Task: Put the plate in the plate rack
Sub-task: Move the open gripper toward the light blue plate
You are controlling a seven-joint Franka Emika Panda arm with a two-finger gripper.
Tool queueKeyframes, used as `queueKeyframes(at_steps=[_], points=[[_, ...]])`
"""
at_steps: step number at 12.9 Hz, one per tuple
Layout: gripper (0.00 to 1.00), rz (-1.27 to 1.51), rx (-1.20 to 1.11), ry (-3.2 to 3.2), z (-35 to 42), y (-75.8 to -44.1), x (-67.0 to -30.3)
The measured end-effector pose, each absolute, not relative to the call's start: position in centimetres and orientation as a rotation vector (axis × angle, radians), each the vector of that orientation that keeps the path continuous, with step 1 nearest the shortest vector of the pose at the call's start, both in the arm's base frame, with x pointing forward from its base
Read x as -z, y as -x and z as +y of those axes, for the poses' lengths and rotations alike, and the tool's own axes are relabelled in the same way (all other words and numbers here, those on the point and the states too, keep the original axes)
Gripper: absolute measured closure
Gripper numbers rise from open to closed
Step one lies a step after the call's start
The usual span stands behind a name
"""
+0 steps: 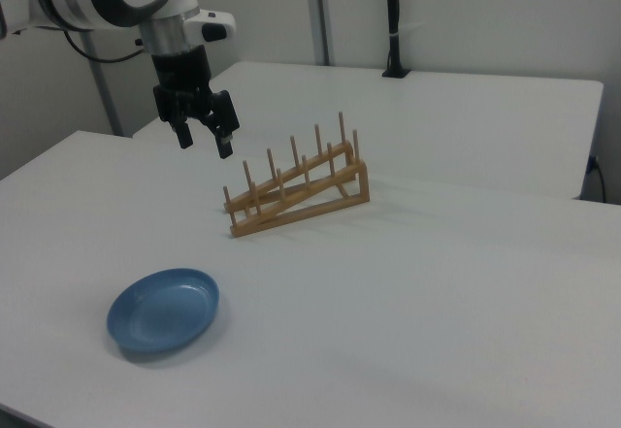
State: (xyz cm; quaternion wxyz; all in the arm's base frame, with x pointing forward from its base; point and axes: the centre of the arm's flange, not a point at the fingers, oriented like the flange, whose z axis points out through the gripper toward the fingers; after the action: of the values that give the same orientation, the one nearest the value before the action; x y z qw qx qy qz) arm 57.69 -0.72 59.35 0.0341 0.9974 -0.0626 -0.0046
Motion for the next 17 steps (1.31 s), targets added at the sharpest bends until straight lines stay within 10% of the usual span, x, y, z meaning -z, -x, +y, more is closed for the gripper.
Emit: queueKeyframes(at_steps=[11, 17], points=[[0.0, -0.192, 0.016, -3.067, -1.0, -57.7, -59.3], [0.0, 0.318, 0.152, -3.064, -0.8, -57.5, -55.5]])
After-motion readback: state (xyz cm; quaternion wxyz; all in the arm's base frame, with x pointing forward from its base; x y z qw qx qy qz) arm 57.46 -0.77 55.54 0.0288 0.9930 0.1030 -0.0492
